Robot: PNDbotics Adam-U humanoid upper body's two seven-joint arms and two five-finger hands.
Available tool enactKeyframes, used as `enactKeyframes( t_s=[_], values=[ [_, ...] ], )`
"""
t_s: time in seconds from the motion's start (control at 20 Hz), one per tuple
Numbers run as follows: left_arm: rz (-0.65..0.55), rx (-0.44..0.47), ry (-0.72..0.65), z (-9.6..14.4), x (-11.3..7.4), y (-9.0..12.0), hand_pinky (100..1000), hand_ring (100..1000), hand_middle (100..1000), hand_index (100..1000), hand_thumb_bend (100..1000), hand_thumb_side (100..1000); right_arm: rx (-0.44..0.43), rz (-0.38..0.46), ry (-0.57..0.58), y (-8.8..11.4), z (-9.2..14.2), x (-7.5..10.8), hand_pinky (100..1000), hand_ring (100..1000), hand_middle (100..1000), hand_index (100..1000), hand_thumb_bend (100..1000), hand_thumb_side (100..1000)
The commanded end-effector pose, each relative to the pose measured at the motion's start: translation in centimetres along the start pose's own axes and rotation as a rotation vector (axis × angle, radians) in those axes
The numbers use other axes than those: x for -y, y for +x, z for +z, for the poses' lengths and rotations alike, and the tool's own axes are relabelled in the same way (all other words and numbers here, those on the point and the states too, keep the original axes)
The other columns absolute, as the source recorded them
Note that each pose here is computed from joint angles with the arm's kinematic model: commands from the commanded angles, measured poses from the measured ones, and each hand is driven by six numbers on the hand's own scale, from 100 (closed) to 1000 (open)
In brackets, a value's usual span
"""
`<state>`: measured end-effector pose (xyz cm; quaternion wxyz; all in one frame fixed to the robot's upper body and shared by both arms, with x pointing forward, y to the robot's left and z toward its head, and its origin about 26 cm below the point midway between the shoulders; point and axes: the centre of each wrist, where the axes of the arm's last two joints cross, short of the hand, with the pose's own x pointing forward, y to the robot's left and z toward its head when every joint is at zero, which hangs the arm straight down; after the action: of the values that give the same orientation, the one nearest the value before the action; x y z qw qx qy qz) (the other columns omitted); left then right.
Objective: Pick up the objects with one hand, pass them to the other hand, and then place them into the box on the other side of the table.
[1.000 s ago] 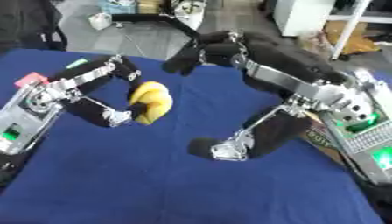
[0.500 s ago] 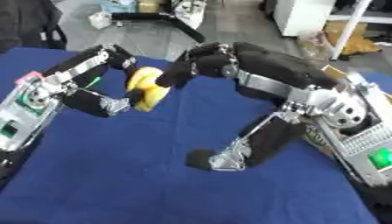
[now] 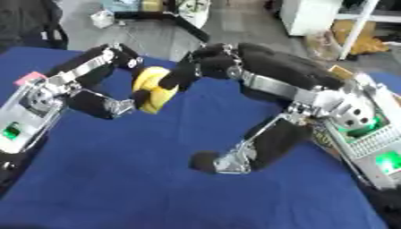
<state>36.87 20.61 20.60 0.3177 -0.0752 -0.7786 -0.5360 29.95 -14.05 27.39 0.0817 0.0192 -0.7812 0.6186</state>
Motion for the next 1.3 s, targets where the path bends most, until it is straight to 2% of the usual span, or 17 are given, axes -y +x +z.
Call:
enactKeyframes(
  t_s=[0.05,0.35,0.6,1.3],
  values=[
    [0.012,0.027,-0.039,0.1,-0.7,0.9,549,418,342,440,159,274,-0.005,0.072,-0.017,0.5,0.0,1.0,761,729,738,854,460,346],
    [0.101,0.051,-0.093,0.0,-0.5,1.2,552,421,345,440,157,275,-0.038,0.165,-0.035,0.6,-0.1,1.0,719,695,708,831,458,332],
    [0.15,0.072,-0.106,-0.1,-0.5,1.7,569,422,347,441,155,274,-0.047,0.189,-0.063,0.6,-0.1,0.8,662,624,627,784,446,310],
    [0.169,0.142,-0.132,-1.5,-0.7,4.1,584,425,349,442,139,276,-0.055,0.227,-0.011,0.8,-0.8,0.3,616,602,600,746,414,277]
  ],
)
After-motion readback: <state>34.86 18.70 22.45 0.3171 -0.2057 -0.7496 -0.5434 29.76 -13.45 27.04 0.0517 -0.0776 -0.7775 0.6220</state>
